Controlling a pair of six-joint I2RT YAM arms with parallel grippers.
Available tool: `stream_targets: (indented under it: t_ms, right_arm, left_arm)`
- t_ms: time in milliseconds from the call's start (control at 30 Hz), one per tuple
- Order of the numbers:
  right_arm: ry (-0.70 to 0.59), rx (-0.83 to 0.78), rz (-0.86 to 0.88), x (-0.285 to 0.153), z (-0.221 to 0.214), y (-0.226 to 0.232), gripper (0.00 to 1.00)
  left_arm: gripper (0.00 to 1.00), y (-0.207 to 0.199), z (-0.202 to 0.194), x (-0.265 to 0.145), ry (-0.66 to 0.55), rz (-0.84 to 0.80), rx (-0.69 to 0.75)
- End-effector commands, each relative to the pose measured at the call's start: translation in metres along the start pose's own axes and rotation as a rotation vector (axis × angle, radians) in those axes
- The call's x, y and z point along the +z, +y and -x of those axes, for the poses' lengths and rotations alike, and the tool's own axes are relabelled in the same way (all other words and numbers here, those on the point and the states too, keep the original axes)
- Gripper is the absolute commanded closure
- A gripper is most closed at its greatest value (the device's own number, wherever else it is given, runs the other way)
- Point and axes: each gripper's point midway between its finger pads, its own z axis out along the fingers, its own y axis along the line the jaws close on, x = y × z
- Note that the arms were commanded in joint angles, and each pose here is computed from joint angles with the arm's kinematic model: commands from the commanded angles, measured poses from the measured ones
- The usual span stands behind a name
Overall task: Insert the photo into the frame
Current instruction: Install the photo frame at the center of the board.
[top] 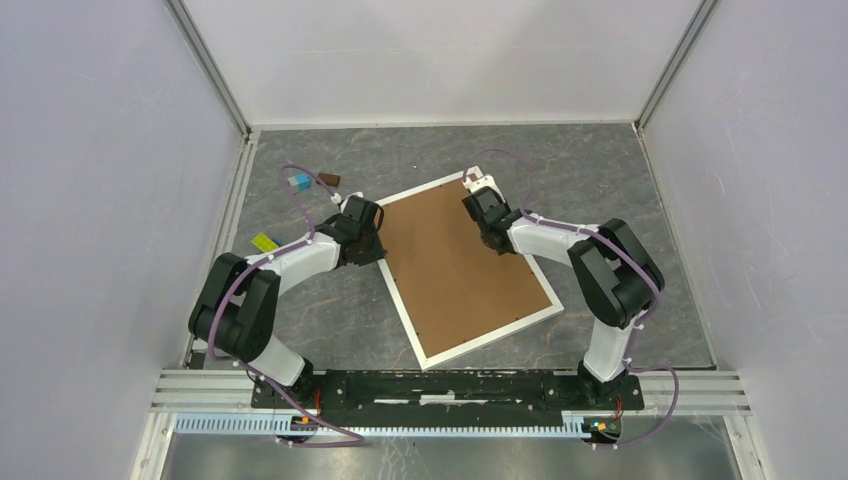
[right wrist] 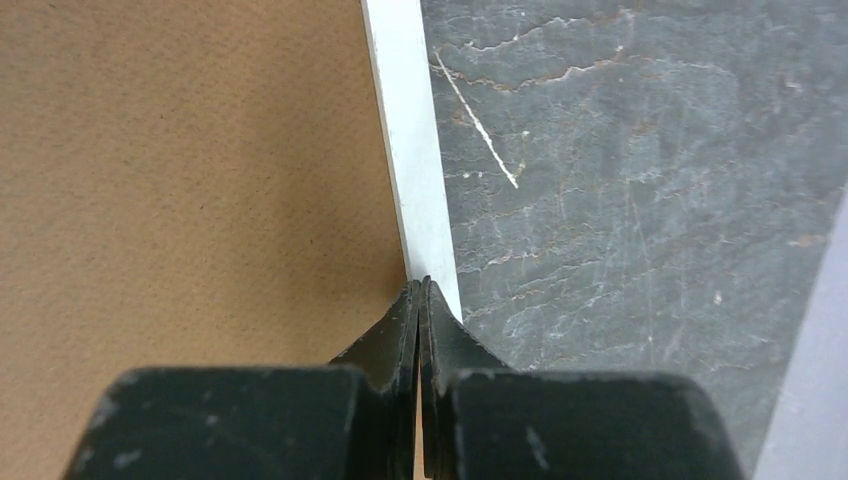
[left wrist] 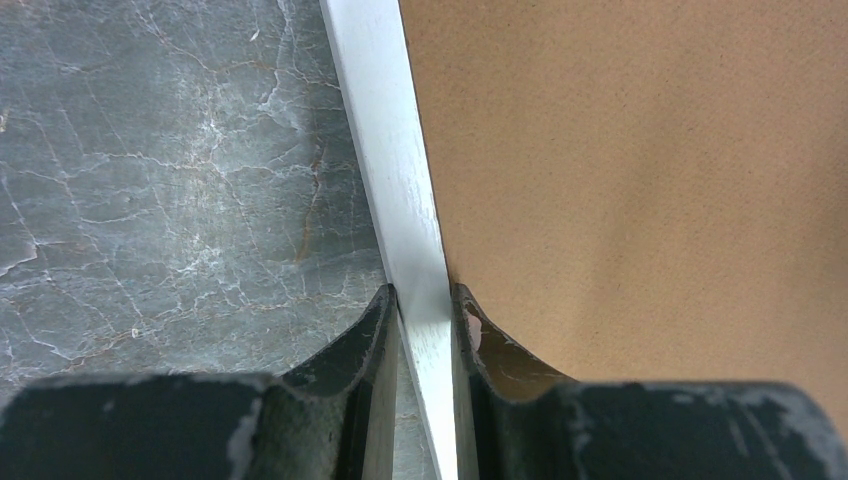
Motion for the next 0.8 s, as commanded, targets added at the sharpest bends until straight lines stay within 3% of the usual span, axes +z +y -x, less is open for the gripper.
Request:
stream_targets:
  t_ms: [0, 300, 433, 567, 667, 767]
  right_arm:
    - [0.265, -0.132, 0.199, -0.002, -0.094, 0.075, 1.00]
    - [0.315, -0.388, 0.171, 0.005, -0.111, 0.123, 1.00]
    - [0.318, -0.421, 0.190, 0.004, -0.108, 0.132, 1.00]
    - [0.248, -0.369, 0.103, -0.008, -0.067, 0.105, 1.00]
    - [0.142, -0.227, 0.094, -0.027, -0.008, 0.073, 1.00]
    - [0.011, -0.065, 0.124, -0.042, 0.048, 0.040, 0.92]
  left_arm:
    - [0.98, 0.009, -0.020, 0.011, 0.064, 0.015, 0.051]
    - [0.98, 0.009, -0.021, 0.011, 0.065, 0.016, 0.053]
    - [0.98, 0.009, -0.021, 0.011, 0.064, 0.015, 0.052]
    - [0.98, 0.009, -0.021, 0.011, 0.065, 0.015, 0.051]
    - [0.98, 0.009, -0.021, 0.011, 0.065, 0.014, 0.052]
    - [0.98, 0.009, -0.021, 0.011, 0.067, 0.013, 0.053]
